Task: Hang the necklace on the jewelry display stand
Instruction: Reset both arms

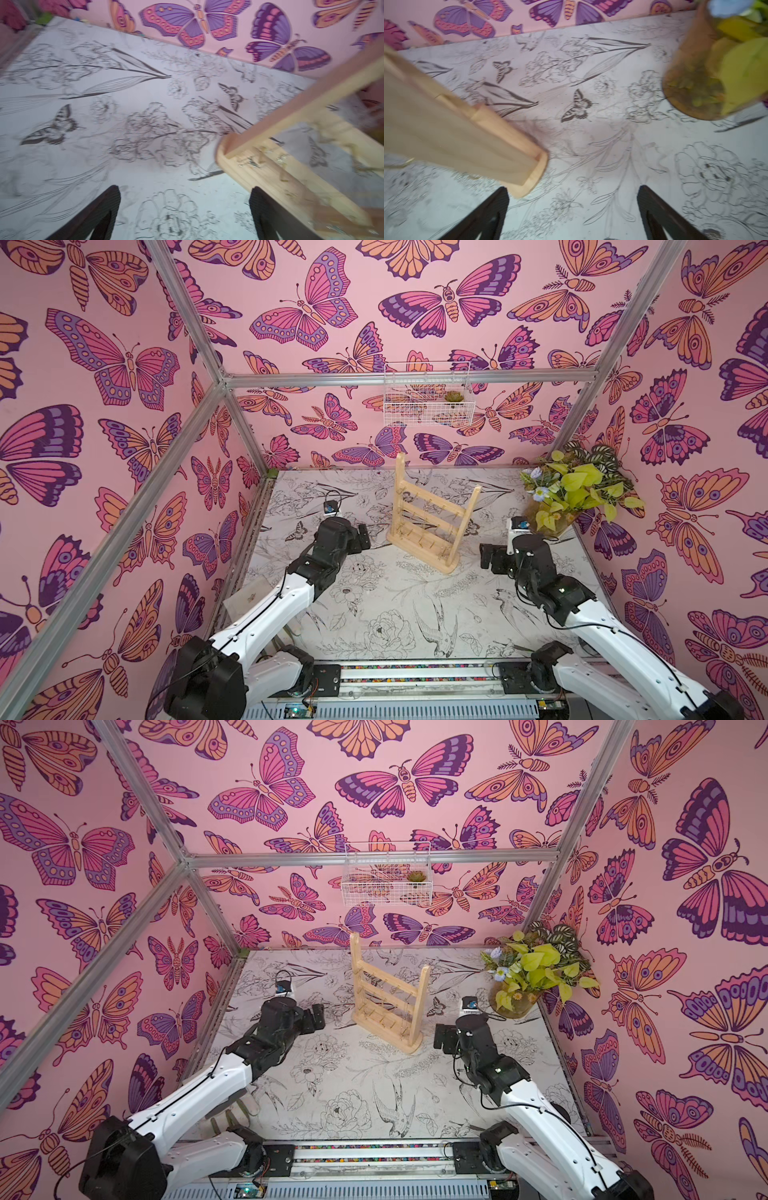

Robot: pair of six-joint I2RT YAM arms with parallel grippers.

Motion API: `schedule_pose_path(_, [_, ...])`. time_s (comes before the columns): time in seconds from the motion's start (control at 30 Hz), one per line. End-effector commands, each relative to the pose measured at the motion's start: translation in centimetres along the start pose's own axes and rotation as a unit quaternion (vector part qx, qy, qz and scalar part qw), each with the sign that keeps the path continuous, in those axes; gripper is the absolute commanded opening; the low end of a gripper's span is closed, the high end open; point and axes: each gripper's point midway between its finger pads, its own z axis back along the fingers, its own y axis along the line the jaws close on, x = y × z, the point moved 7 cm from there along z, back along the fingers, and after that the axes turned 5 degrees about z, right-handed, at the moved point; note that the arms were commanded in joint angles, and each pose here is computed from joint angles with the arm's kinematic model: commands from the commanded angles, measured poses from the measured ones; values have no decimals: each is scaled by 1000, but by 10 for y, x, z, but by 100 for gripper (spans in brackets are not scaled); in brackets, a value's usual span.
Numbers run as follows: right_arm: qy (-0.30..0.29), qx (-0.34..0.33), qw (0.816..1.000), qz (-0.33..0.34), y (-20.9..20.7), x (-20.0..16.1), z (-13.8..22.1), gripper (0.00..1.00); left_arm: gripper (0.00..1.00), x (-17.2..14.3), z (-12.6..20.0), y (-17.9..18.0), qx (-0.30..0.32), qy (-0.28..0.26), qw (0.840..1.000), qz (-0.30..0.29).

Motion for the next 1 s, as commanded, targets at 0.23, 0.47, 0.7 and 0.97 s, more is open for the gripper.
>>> schedule_pose_path(0.23, [-60,-199,978,19,-66,7,-53,99,100,9,-36,66,250,-85,960,-91])
schedule_pose_path(0.47, [-129,-172,976,28,-69,-5,-85,99,100,-6,-48,114,191,-48,974,-109])
schedule_pose_path(0.7, [-176,-128,975,54,-68,-20,-109,99,100,-17,-67,106,39,-128,985,-110])
schedule_pose_path(0.97, [-107,-143,983,32,-77,-15,-117,99,100,-34,-85,103,-12,-118,984,-136])
